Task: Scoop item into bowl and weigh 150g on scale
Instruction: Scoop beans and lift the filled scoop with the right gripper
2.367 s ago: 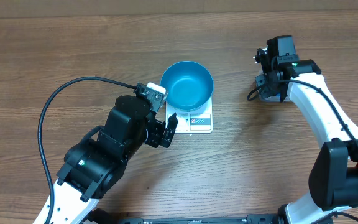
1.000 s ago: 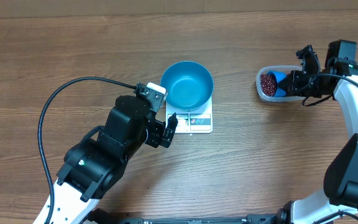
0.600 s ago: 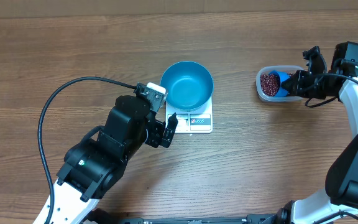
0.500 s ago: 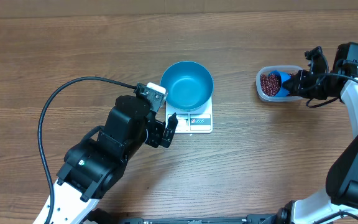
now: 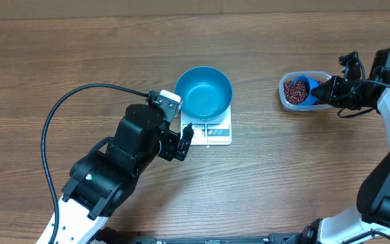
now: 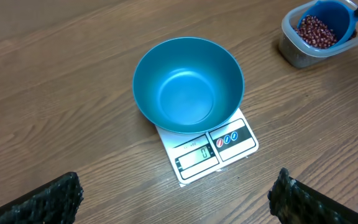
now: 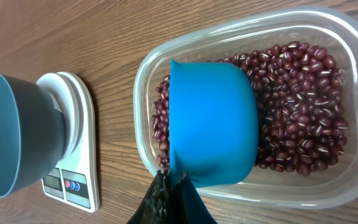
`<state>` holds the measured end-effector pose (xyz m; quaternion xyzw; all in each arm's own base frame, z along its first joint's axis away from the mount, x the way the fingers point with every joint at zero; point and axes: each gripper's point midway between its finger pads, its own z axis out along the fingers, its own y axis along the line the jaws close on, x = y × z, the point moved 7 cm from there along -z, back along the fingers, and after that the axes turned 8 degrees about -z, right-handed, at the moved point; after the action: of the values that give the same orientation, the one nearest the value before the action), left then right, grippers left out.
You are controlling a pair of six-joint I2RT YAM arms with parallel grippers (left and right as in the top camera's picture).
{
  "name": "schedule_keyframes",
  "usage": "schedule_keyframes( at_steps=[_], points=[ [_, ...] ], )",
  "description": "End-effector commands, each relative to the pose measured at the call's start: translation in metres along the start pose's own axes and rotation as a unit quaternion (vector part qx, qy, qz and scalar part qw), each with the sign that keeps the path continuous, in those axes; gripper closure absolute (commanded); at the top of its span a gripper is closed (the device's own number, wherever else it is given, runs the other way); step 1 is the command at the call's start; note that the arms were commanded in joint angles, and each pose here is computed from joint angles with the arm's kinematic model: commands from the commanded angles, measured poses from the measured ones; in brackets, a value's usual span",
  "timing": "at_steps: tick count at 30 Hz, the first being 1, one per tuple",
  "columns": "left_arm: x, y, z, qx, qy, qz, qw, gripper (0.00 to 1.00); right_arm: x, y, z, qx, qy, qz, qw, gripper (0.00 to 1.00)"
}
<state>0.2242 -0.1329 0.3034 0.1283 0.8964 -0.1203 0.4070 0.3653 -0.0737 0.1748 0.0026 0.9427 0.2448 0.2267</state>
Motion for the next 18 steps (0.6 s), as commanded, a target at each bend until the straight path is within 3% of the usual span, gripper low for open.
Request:
schedule_keyframes(
  at_steps=[1, 18],
  points=[
    [-0.002, 0.000, -0.002, 0.004, -0.004, -0.007, 1.000, 0.01, 0.003, -0.006, -0.005, -0.018, -0.008, 0.019, 1.000, 0.96],
    [-0.002, 0.000, -0.002, 0.004, -0.004, -0.007, 1.000, 0.01, 0.011, -0.041, -0.043, -0.067, -0.067, 0.094, 0.991, 0.96]
  ],
)
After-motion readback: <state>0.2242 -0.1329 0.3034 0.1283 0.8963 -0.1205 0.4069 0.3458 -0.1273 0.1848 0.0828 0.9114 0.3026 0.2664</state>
